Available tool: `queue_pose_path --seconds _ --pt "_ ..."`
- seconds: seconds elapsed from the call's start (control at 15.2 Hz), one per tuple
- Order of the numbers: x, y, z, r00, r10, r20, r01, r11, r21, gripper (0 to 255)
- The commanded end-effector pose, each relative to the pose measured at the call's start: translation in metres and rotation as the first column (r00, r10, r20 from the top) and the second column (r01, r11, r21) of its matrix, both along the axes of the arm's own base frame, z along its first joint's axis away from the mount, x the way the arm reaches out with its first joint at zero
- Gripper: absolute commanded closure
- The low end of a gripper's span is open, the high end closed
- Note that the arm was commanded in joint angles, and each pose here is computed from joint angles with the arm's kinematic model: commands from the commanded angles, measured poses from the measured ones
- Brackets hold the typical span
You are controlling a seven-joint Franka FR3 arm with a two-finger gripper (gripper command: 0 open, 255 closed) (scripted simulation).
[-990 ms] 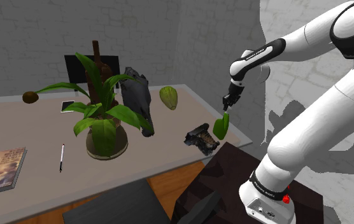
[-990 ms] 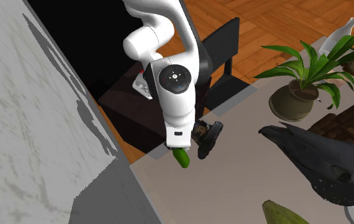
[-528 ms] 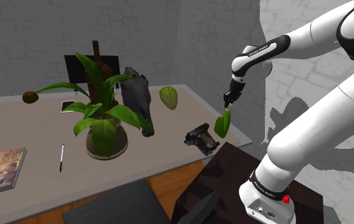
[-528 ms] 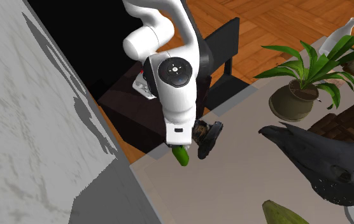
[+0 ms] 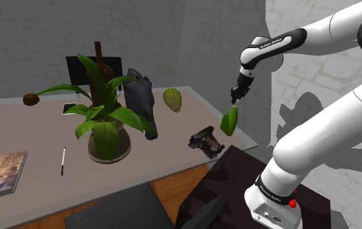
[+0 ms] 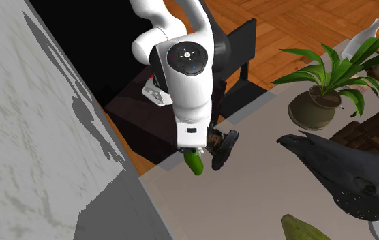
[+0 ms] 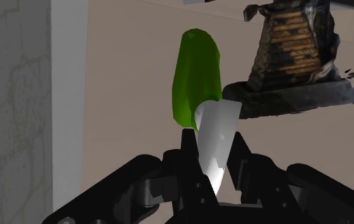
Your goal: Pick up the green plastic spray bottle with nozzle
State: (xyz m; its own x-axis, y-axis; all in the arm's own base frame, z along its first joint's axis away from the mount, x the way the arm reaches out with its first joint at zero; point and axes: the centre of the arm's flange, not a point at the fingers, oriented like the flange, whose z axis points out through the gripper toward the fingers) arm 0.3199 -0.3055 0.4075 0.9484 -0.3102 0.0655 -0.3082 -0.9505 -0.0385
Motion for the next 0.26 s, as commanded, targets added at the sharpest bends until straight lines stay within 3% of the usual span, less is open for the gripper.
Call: queue_pose_path --seconds 0.0,0.2 --pt "0.0000 -0.0009 0.0108 1.000 0.000 0.000 0.000 1.000 0.000 255" --pt "0.0000 -0.0009 0.0169 1.000 0.000 0.000 0.000 1.000 0.000 255"
